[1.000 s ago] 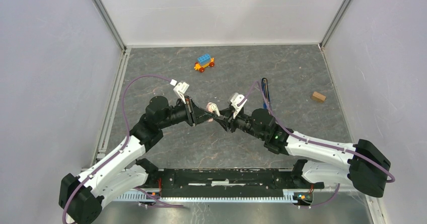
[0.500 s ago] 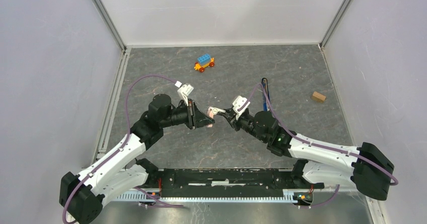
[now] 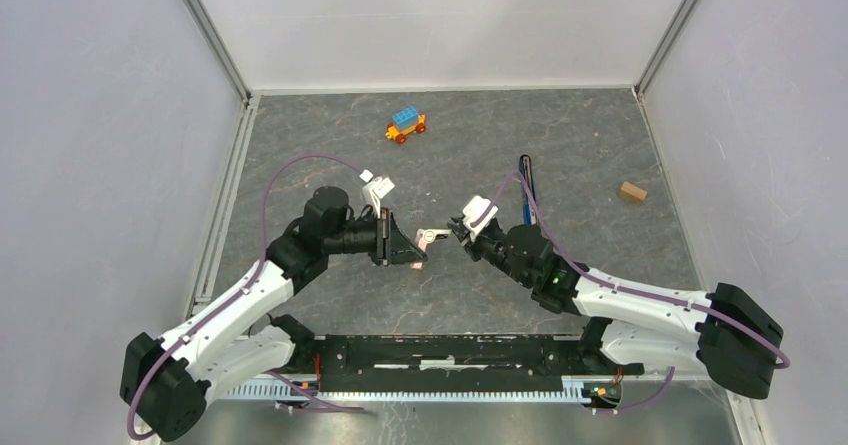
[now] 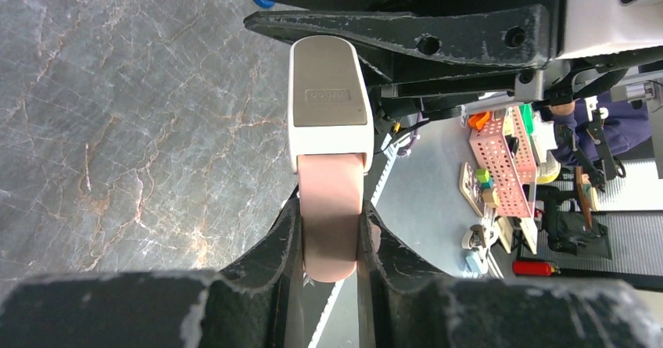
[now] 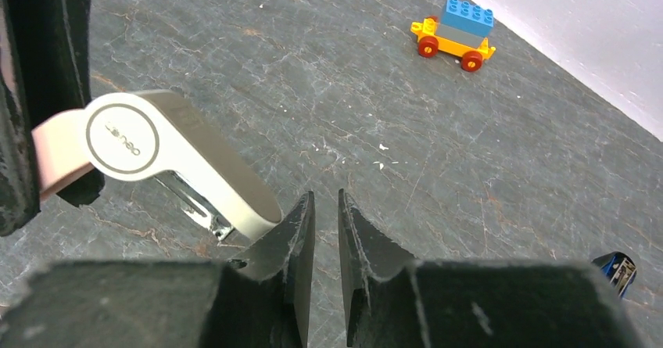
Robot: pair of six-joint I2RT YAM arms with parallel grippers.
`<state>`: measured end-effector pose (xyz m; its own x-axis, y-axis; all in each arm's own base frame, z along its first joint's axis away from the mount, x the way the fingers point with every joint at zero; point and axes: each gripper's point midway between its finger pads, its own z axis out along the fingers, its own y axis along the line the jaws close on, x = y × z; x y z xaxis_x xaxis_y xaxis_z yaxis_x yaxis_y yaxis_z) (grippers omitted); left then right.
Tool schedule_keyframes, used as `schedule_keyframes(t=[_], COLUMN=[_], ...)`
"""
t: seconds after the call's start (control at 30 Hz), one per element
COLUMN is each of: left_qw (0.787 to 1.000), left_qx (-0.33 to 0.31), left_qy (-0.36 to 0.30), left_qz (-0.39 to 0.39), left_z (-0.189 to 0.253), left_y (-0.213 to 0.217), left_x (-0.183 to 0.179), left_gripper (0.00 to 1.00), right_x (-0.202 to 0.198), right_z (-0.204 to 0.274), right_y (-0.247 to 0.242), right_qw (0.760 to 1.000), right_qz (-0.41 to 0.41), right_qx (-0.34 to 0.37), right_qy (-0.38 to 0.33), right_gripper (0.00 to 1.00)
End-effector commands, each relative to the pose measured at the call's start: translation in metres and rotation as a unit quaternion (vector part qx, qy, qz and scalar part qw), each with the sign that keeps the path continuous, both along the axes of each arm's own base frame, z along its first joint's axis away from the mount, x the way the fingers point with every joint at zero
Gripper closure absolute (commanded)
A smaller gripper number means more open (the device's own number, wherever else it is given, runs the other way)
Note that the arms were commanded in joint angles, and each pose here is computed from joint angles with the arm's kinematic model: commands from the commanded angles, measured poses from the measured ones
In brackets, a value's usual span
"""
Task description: Load the staples into the stapler
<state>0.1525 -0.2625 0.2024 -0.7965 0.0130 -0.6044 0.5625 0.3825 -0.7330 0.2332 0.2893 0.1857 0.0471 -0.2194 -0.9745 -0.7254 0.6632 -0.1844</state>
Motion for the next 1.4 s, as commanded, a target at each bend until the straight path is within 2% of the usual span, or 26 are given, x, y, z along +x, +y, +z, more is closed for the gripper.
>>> schedule_keyframes(t=[0.0,0.27,0.57,0.77,0.87,1.03,1.2,1.37], left_qw=[0.999,0.999,1.000,0.999,0.999,0.999,0.999,0.998], left_qx=[-0.007,-0.007,0.018,0.022,0.024,0.030,0.029,0.028], left_qy=[-0.009,-0.001,-0.007,-0.006,-0.004,0.002,0.004,0.001], left_qz=[-0.034,-0.040,-0.022,-0.026,-0.028,-0.035,-0.042,-0.052], left_z=[0.009,0.004,0.007,0.009,0.010,0.008,0.009,0.011], left_y=[-0.005,-0.005,-0.001,0.000,0.000,0.000,0.000,0.000], left_x=[-0.005,-0.008,-0.001,-0.002,-0.002,-0.004,-0.007,-0.009], left_gripper=[0.98,0.98,0.98,0.98,0.98,0.98,0.98,0.98], right_x=[0.004,0.007,0.022,-0.008,-0.026,-0.036,-0.035,-0.036], right_z=[0.017,0.013,0.008,0.009,0.012,0.024,0.028,0.030], right_y=[0.001,0.002,-0.034,-0.012,0.004,0.017,0.022,0.030], right_qw=[0.999,1.000,0.996,0.993,0.988,0.985,0.984,0.981], right_qz=[-0.006,-0.010,-0.058,0.066,0.132,0.168,0.169,0.180], right_qx=[0.021,0.013,-0.061,-0.094,-0.077,-0.046,-0.051,-0.054], right_qy=[-0.028,-0.027,0.001,0.013,0.012,-0.012,-0.029,-0.040], right_gripper=[0.78,0.78,0.60,0.43,0.39,0.29,0.27,0.34])
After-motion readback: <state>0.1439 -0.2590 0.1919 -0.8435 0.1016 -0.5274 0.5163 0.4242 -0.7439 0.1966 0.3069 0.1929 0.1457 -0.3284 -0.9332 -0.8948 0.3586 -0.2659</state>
